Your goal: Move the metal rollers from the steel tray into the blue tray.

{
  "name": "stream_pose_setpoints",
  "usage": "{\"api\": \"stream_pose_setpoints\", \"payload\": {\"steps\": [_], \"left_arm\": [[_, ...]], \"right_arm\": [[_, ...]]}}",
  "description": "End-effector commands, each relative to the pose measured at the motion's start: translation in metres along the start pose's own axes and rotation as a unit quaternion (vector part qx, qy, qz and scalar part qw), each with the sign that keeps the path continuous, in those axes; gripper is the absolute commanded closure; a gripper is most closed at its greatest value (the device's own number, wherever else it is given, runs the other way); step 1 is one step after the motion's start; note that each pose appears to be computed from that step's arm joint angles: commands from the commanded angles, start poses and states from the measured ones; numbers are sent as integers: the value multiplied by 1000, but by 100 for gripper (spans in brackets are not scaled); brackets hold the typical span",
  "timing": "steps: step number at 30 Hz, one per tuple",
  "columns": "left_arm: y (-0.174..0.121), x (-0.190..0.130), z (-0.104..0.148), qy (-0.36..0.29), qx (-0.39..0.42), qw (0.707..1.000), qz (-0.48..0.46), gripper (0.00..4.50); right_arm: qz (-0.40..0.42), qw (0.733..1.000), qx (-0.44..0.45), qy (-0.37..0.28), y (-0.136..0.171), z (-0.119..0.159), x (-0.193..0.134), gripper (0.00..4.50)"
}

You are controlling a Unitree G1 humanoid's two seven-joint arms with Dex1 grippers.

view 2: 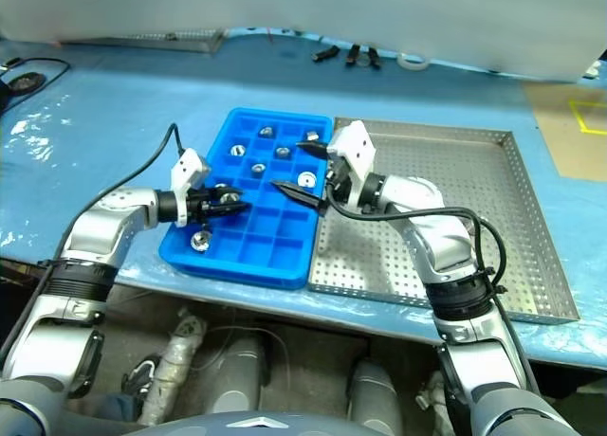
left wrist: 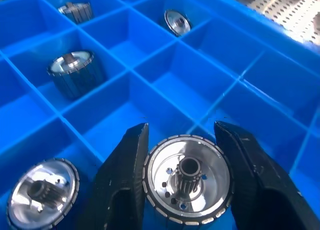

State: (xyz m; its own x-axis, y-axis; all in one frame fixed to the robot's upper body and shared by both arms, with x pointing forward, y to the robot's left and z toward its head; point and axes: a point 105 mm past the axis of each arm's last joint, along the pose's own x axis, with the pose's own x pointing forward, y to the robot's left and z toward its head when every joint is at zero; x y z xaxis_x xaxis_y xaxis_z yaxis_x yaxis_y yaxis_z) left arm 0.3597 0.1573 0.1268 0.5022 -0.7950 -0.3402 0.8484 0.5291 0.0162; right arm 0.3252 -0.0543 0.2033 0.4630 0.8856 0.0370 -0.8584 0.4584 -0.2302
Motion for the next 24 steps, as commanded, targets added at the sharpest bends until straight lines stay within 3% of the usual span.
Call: {"api": "stream_pose_setpoints", "payload": {"steps": [1, 4, 9, 12, 17, 21, 24], "left_arm": [[5, -6, 2, -1, 10, 1000, 0, 279], [5, -2, -3, 6, 9, 1000, -2, 279], [6, 2, -5, 11, 15, 1000, -4, 117], [4, 3, 7, -1, 24, 1000, -13, 22], [-4, 4, 48, -53, 56, 997, -30, 22], [-31, 5, 104, -145, 69, 984, -72, 22], [-43, 11, 116, -168, 71, 979, -89, 22]], "right_arm": [[-4, 999, -23, -26, 3, 17, -2, 6], [-7, 999, -23, -26, 2, 17, -1, 6], [-11, 999, -25, -26, 1, 16, -2, 6], [-14, 999, -24, -25, 2, 14, -4, 6], [-51, 998, -24, -18, -8, 11, -13, 6], [-170, 985, -30, 14, -47, 1, -41, 6], [-243, 969, -21, 25, -70, -2, -60, 6]]}}
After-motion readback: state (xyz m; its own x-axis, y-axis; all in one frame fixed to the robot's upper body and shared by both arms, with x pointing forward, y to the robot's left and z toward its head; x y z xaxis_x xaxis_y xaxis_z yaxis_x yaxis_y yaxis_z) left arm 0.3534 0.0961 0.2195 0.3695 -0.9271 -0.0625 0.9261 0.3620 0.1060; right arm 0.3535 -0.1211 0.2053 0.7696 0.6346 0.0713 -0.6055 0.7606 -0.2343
